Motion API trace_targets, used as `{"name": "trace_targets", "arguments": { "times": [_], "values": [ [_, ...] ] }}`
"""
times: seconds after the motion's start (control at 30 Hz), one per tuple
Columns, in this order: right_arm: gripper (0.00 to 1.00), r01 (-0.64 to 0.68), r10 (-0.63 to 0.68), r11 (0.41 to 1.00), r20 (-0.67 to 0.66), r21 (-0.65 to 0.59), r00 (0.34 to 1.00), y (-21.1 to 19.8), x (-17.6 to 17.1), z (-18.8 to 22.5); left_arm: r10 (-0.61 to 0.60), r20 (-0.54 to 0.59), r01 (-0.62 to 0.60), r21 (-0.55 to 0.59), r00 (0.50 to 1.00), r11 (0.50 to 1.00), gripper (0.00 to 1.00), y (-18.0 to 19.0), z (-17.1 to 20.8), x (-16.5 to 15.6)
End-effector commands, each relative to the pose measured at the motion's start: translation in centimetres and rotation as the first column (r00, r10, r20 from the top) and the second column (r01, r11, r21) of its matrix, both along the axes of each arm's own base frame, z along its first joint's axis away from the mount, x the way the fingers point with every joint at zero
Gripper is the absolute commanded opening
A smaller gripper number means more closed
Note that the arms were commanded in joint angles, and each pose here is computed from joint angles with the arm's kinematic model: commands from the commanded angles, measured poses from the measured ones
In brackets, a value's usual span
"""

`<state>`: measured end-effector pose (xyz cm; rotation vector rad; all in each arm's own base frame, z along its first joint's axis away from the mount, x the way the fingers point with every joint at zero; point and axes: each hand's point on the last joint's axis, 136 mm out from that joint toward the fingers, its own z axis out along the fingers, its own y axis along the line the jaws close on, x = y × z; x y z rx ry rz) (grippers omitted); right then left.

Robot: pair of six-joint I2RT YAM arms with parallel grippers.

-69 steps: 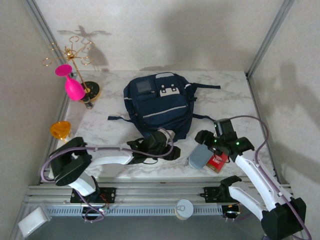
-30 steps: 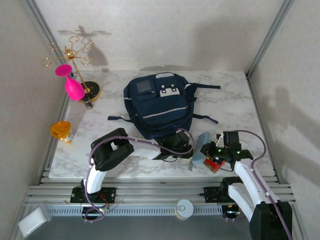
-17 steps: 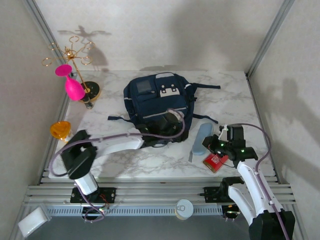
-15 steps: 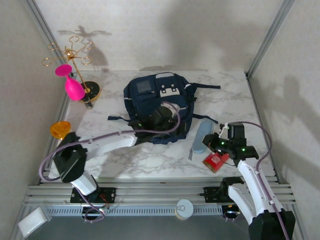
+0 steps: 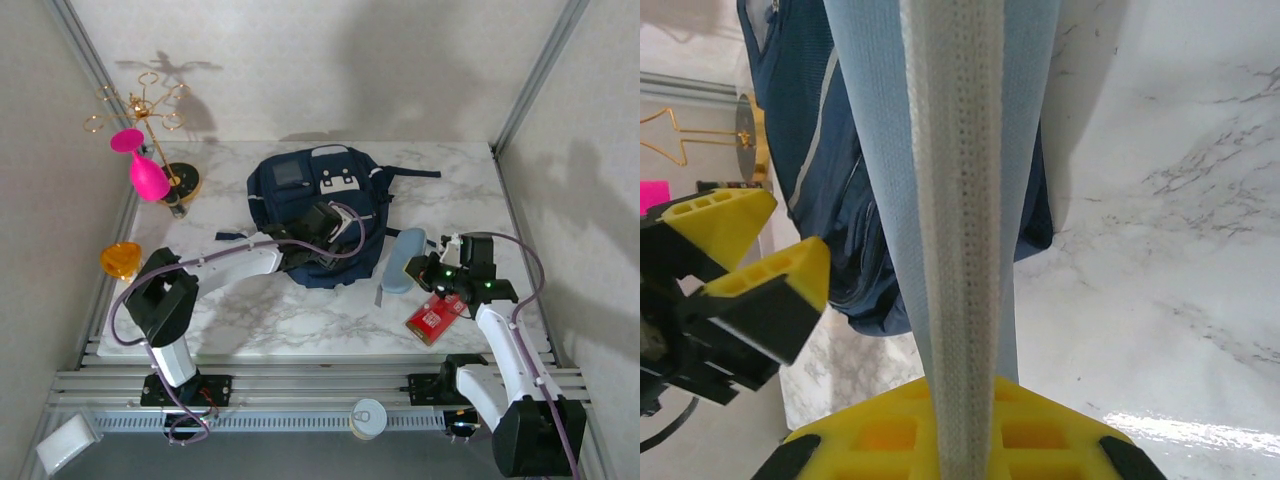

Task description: Pack books, pencil case, and school supplies into a backpack

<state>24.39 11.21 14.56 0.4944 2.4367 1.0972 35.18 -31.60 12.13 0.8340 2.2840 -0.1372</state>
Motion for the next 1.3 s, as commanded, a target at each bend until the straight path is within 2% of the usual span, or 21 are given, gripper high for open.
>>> {"name": "trace_targets", "arguments": {
  "times": [0.0, 0.17, 0.37, 0.5, 0.6, 0.77, 0.9, 0.97, 1.03, 1.17, 1.27],
  "values": [
    [0.09, -0.02, 0.019, 1.0, 0.047, 0.022, 0.999, 0.1, 0.5, 1.3, -0.037, 0.092, 0.027, 0.101, 0.995, 0.995, 0.78, 0.0, 1.0, 1.9],
    [0.09, -0.015, 0.014, 1.0, 0.04, 0.025, 0.999, -0.2, 0.4, 0.8, -0.073, 0.087, 0.058, 0.163, 0.994, 0.985, 0.8, -0.1, -0.2, 3.1],
    [0.09, -0.016, 0.015, 1.0, 0.045, 0.022, 0.999, -0.2, 0.7, 1.0, -0.15, -0.034, 0.153, 0.151, 0.988, 0.977, 0.8, -1.1, -2.0, 3.4],
    [0.09, -0.014, 0.012, 1.0, 0.05, 0.026, 0.999, -0.2, 0.9, 1.2, -0.167, -0.039, 0.172, 0.176, 0.985, 0.969, 0.79, -0.9, -2.8, 3.8],
    [0.08, -0.016, 0.015, 0.999, 0.046, 0.028, 0.999, -0.2, 1.1, 1.2, -0.142, -0.028, 0.144, 0.176, 0.99, 0.974, 0.75, -0.1, -2.7, 5.2],
    [0.08, -0.017, 0.016, 1.0, 0.05, 0.025, 0.999, -0.2, 1.2, 1.3, -0.075, 0.043, 0.067, 0.162, 0.996, 0.985, 0.6, 0.8, 0.2, 7.0],
    [0.08, -0.013, 0.012, 1.0, 0.044, 0.024, 0.999, -0.3, 1.2, 1.2, -0.024, 0.093, 0.012, 0.127, 0.995, 0.992, 0.59, 1.8, 1.9, 6.6],
    [0.08, -0.015, 0.014, 1.0, 0.048, 0.022, 0.999, -0.3, 1.2, 1.1, 0.006, 0.107, -0.017, 0.105, 0.994, 0.994, 0.61, 2.4, 2.5, 6.2],
    [0.08, -0.016, 0.015, 1.0, 0.044, 0.024, 0.999, -0.3, 1.2, 1.0, -0.005, 0.087, -0.004, 0.101, 0.996, 0.995, 0.68, 2.3, 2.5, 5.0],
    [0.08, -0.017, 0.016, 1.0, 0.04, 0.027, 0.999, -0.2, 1.1, 0.7, -0.086, 0.078, 0.076, 0.121, 0.993, 0.99, 0.77, 0.8, 1.4, 1.8],
    [0.08, -0.019, 0.018, 0.999, 0.037, 0.037, 0.999, -0.1, 1.1, 0.5, -0.088, 0.076, 0.077, 0.142, 0.993, 0.987, 0.83, 0.5, 0.0, 1.6]
  ]
}}
